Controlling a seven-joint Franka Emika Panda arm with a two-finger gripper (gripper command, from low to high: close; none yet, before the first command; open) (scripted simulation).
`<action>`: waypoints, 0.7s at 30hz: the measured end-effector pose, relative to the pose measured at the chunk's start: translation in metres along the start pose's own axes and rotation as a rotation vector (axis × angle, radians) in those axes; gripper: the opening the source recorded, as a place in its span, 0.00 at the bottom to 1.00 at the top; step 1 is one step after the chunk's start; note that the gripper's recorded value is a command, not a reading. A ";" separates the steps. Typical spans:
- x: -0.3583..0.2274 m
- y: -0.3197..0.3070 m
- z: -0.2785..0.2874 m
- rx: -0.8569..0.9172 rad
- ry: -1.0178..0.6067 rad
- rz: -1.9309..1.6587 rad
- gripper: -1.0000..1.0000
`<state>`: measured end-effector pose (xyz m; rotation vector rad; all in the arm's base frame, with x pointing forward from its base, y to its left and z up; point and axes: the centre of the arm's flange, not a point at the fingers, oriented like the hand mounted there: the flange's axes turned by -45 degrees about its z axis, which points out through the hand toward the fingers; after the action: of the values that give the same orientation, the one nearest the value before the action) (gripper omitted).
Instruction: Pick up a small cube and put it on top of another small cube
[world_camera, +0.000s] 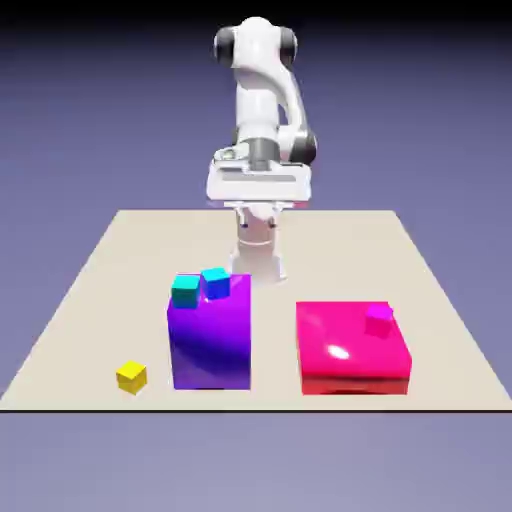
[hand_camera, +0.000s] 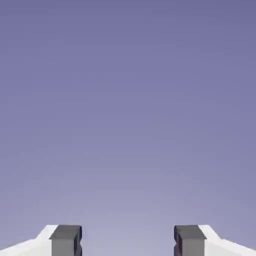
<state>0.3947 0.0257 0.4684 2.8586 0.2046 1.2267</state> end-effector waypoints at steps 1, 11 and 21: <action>0.007 -0.006 0.009 -0.005 -0.032 -0.033 0.50; 0.016 0.013 0.121 -0.070 -0.409 -0.083 0.50; -0.029 0.097 0.222 -0.101 -0.761 0.085 0.50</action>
<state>0.5459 -0.0674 0.3018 3.0118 -0.0032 0.0840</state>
